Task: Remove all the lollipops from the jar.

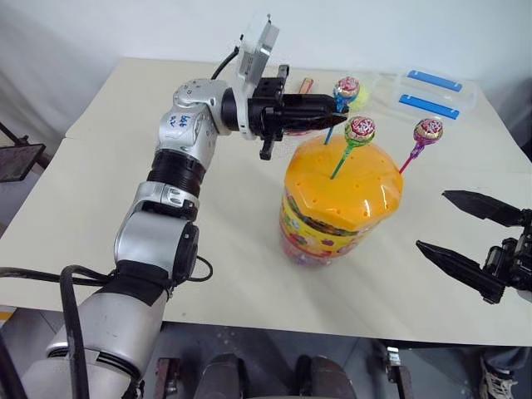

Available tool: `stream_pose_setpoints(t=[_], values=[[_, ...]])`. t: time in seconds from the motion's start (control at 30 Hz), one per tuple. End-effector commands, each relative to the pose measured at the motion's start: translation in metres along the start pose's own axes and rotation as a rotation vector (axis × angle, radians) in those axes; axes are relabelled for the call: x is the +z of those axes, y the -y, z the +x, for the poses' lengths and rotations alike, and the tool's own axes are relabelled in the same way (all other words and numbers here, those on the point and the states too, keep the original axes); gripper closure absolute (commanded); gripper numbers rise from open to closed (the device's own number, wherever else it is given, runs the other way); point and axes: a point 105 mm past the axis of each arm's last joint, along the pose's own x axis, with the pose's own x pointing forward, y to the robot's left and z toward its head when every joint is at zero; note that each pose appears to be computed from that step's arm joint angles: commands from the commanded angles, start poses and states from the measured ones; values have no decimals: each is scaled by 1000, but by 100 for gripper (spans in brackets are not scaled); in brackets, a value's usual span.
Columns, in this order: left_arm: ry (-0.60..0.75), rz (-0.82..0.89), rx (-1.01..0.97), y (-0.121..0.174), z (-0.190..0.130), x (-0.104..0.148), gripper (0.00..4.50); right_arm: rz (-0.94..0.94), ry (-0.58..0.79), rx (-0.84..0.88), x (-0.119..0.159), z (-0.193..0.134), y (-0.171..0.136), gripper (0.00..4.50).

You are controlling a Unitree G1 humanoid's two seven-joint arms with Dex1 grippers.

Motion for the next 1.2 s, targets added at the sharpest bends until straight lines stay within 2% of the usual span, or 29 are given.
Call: stream_pose_setpoints(t=[0.03, 0.2, 0.3, 0.4, 0.47, 0.5, 0.57, 0.7, 0.73, 0.77, 0.83, 0.9, 1.0, 1.17, 1.2], values=[[67, 104, 28, -6, 4, 37, 446, -73, 5, -23, 12, -6, 5, 0], [127, 170, 155, -18, -3, 73, 446, -78, -4, -29, 12, -8, 9, 0], [67, 155, 322, -33, -19, 81, 446, -76, -8, -28, 12, -7, 10, 0], [-155, 22, 626, -55, -61, 58, 446, -73, -15, -23, 11, -7, 12, 0], [-336, -20, 821, -58, -106, 36, 446, -70, -20, -20, 9, -6, 14, 0], [-441, -36, 909, -55, -132, 24, 446, -66, -21, -17, 8, -5, 15, 0], [-566, -63, 1001, -48, -162, 9, 446, -62, -22, -12, 7, -4, 16, 0], [-714, -179, 1147, -32, -203, -14, 446, -57, -23, -6, 5, -2, 18, 0], [-796, -251, 1211, -20, -224, -26, 446, -55, -23, -3, 5, -1, 19, 0], [-940, -376, 1287, 6, -257, -49, 446, -51, -25, 5, 3, 2, 21, 0], [-1126, -572, 1349, 49, -292, -76, 446, -48, -26, 22, 1, 7, 25, 0], [-1201, -692, 1389, 72, -303, -87, 446, -47, -23, 32, 0, 11, 27, 0], [-1289, -774, 1473, 93, -320, -95, 446, -49, -18, 44, 0, 15, 30, 0], [-1301, -837, 1506, 106, -326, -95, 446, -52, -20, 50, -1, 16, 33, 0], [-1284, -843, 1507, 106, -324, -94, 397, -53, -20, 50, -1, 16, 34, 0]])
